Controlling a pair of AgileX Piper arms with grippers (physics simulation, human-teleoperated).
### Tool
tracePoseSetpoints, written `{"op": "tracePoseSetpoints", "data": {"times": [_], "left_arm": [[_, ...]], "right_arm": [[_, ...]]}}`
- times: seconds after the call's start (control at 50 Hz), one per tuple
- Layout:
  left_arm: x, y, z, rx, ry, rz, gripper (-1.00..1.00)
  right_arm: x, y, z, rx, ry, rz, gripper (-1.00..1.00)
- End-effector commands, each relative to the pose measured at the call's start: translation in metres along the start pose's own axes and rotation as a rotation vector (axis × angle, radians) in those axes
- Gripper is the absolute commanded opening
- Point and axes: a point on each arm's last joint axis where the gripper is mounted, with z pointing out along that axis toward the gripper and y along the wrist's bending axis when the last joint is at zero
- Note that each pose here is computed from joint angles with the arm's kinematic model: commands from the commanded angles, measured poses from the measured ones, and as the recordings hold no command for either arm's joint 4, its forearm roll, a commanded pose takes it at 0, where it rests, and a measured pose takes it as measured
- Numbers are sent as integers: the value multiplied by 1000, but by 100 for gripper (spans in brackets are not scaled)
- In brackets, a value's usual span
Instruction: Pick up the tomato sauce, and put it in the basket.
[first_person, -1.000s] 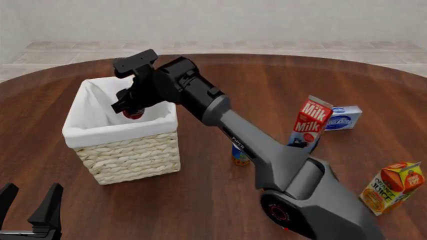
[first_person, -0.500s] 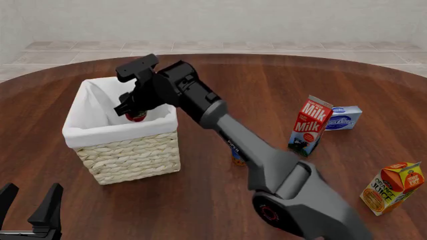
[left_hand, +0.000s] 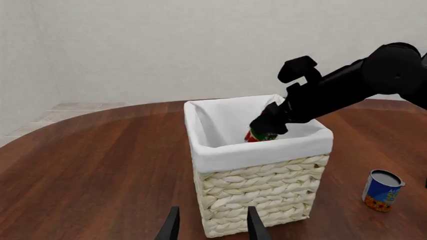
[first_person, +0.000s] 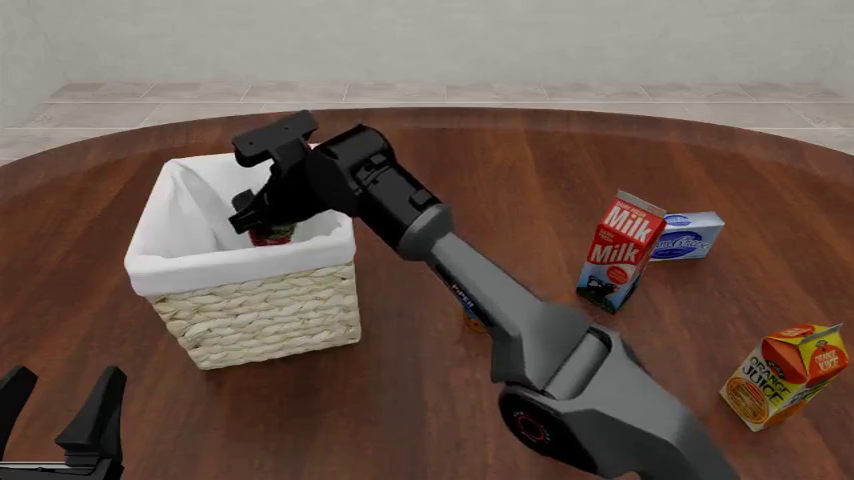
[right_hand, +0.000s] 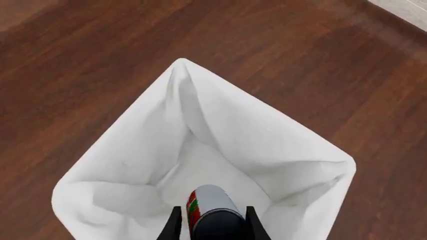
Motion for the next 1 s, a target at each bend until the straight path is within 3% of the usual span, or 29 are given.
{"op": "tracePoseSetpoints", "data": {"times": [0.02,0.56,1.0], "left_arm": [[0,0,0,0,0,0,100],[0,0,0,0,0,0,100],[0,0,0,0,0,0,100]], "right_arm": [[-1,1,-1,-2,-11,10,100],[-5,4,-6,-7,-22,11,100],[-15,23,-75,-39,-105,-10,100]]}}
